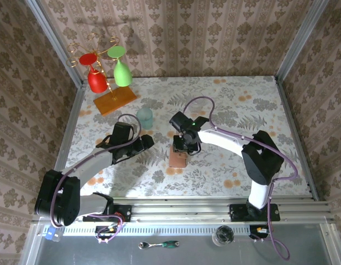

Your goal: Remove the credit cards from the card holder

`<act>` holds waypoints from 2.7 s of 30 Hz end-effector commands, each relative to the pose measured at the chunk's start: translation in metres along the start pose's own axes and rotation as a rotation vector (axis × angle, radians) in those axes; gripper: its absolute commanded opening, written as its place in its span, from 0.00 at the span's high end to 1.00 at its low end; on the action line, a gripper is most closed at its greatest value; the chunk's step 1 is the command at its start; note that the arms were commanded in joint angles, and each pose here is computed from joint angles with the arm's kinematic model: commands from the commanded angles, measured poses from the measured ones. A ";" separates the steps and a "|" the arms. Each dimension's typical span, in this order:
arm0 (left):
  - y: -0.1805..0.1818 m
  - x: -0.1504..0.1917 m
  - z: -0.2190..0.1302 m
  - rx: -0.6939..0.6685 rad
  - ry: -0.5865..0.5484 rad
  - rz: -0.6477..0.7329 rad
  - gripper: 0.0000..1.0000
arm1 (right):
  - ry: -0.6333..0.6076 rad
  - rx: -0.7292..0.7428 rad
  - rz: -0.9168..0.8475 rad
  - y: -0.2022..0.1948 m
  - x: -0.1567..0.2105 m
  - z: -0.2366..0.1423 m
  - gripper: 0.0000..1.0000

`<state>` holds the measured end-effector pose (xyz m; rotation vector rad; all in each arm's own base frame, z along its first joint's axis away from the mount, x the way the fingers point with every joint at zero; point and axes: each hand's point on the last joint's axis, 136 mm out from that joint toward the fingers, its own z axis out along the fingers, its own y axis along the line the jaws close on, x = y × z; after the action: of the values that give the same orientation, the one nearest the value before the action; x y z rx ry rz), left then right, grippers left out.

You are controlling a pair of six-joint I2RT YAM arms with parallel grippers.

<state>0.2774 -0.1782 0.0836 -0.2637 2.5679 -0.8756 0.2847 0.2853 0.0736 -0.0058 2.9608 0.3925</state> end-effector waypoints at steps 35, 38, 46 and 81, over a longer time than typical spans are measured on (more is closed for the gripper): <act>0.003 0.007 0.012 0.098 0.054 -0.049 0.25 | 0.136 0.214 0.002 -0.006 0.014 0.042 0.64; 0.003 0.008 0.012 0.096 0.057 -0.053 0.25 | 0.142 0.223 0.003 -0.008 0.015 0.044 0.68; 0.004 0.008 0.012 0.095 0.062 -0.056 0.25 | 0.165 0.248 0.014 -0.014 0.021 0.053 0.71; -0.026 0.008 0.027 0.076 0.112 -0.006 0.25 | 0.031 0.210 0.022 -0.031 0.010 0.014 0.77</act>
<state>0.2808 -0.2143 0.0776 -0.1870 2.6069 -1.0378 0.2807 0.2791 0.0410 0.0217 3.0334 0.1648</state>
